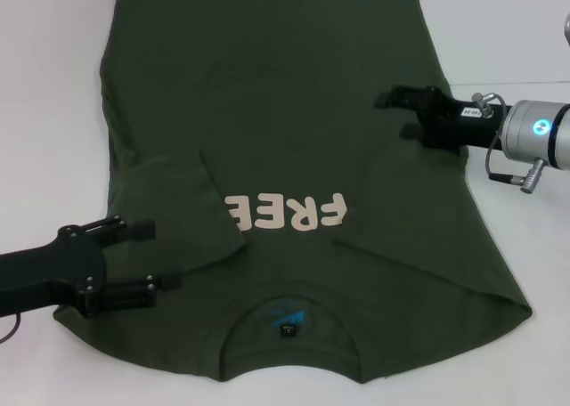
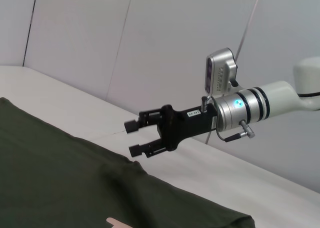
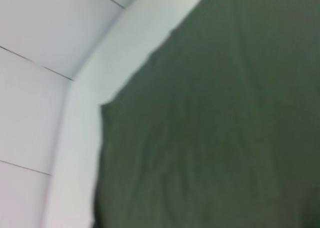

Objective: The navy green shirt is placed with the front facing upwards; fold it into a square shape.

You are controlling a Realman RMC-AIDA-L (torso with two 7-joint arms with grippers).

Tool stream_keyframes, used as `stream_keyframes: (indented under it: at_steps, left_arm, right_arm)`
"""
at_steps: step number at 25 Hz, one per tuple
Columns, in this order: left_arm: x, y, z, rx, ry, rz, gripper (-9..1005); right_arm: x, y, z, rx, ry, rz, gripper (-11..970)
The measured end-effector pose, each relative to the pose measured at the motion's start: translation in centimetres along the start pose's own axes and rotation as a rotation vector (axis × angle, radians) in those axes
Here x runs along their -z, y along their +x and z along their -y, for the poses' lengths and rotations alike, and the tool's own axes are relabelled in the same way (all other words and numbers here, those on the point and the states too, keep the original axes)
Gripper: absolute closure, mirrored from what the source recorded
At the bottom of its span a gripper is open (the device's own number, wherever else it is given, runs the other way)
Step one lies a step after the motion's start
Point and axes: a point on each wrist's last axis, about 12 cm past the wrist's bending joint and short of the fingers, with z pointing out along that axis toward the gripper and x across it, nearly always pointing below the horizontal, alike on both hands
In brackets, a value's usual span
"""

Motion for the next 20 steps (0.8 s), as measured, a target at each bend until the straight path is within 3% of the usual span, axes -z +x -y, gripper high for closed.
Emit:
stream_keyframes:
  at_steps: [3,10,14,20]
  left_arm:
    - [-0.1,0.0,0.0,0.003,0.005,0.003,80]
    - [0.0,0.0,-0.1,0.060,0.004,0.013,79]
    - [0.8,-0.5,-0.4,0.177,0.004,0.010,80]
    - [2.9,-1.2,-0.8,0.366,-0.022,0.007,80]
  right_arm:
    - [0.1,0.1,-0.1,-0.026,-0.041,0.019,153]
    - [2.0,0.7,1.1,-0.046,-0.157,0.086,157]
    - [4.9,0.7,2.6,0.036,-0.217,0.069,160]
    - [11.4,2.1,6.2,0.214,-0.303,0.091,163]
